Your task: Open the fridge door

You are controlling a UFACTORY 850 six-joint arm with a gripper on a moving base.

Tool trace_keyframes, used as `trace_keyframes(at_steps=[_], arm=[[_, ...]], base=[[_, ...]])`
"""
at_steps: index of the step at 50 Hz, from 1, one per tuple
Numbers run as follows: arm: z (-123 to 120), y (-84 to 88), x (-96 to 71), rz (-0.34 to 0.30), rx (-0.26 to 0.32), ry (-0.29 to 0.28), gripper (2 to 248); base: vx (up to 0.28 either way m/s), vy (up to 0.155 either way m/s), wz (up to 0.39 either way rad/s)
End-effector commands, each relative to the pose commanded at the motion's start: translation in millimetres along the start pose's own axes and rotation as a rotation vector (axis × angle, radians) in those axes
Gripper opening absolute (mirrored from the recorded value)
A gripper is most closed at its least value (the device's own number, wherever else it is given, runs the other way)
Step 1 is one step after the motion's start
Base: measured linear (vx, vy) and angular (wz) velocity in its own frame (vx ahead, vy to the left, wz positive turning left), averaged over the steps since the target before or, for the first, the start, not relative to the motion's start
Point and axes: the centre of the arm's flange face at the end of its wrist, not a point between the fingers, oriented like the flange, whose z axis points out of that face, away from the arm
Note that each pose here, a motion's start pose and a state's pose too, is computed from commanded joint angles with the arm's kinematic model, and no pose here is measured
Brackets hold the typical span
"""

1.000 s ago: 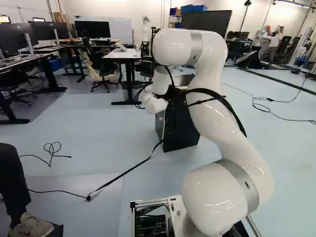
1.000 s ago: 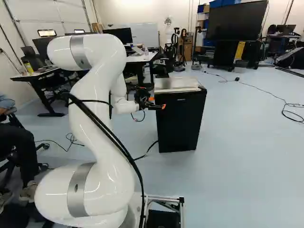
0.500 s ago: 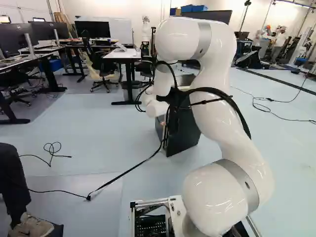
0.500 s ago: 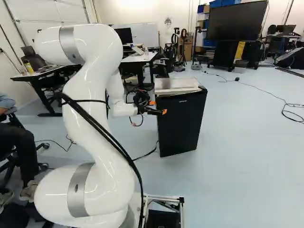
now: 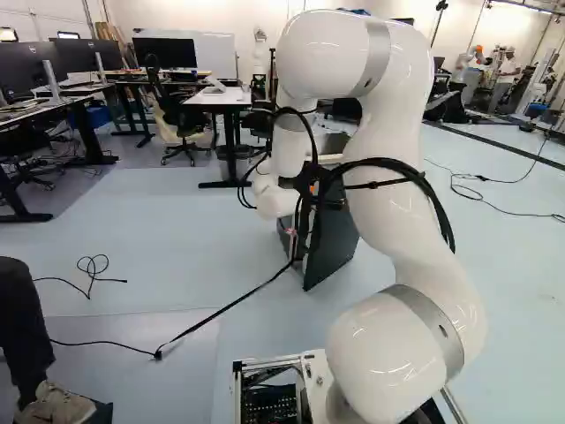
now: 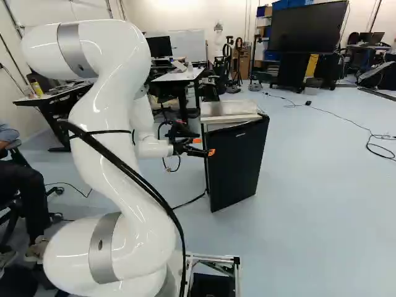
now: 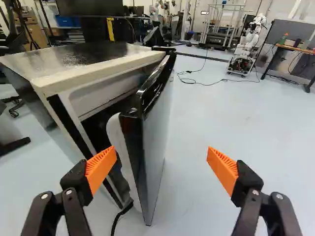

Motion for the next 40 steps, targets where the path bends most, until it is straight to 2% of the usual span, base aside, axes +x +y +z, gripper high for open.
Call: trace_keyframes(at_steps=[7,15,40], arm=[[-8,-2.6,-2.4,-0.008,0.017,0.000,247],[-10,-2.1,-3.3,-0.005,0.008,-0.003,247],[1,9.1,-1.3,0.041,-0.098,-0.019,247]], base=[[0.000,0.000,0.000],[0.000,0.000,0.000],[0.000,0.000,0.000]])
